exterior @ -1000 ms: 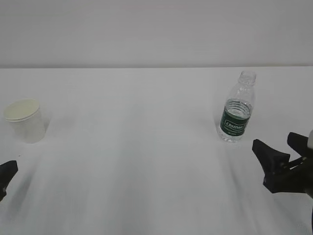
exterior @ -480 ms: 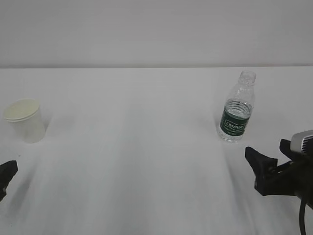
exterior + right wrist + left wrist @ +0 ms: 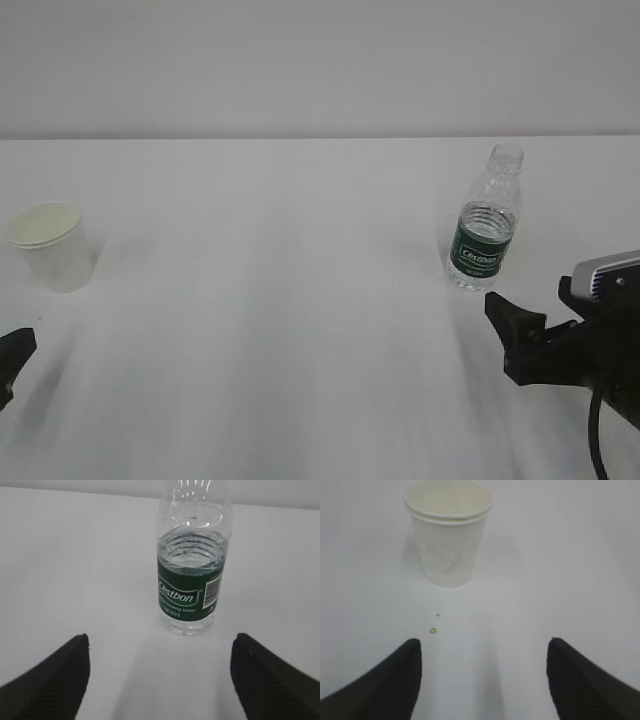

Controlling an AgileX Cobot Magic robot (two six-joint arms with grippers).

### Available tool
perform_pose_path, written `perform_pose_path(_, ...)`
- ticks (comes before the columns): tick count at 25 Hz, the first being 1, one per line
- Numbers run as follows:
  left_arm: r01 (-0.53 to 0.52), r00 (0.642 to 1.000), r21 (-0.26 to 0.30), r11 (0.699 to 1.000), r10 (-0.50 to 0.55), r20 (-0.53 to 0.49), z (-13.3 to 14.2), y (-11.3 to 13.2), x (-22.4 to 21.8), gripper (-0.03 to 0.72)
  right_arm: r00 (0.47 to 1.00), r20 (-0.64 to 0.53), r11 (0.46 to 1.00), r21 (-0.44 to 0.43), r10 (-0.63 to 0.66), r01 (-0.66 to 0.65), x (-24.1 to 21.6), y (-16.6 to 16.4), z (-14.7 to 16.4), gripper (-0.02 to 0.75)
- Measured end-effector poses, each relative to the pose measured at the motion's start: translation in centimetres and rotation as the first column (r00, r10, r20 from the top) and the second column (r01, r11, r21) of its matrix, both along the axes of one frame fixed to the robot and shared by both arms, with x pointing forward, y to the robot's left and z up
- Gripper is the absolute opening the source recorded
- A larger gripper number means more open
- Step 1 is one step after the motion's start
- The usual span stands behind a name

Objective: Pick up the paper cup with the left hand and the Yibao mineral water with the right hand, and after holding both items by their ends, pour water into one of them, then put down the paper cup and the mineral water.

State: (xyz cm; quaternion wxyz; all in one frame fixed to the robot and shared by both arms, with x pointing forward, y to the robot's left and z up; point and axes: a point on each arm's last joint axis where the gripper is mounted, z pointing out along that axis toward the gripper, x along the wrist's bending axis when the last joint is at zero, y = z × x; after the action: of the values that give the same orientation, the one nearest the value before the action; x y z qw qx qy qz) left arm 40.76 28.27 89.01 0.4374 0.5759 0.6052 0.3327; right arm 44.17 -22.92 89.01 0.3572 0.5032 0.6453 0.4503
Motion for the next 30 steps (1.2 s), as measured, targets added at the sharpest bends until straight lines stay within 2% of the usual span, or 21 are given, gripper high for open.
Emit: perform_pose_path(30, 0.023, 1.000, 0.000, 1.000, -0.023, 0.000, 0.0, -0.2, 0.0, 0.529, 0.999, 0.012, 0.999, 0.009, -0.048, 0.048, 3.2, 0.9, -1.0, 0.674)
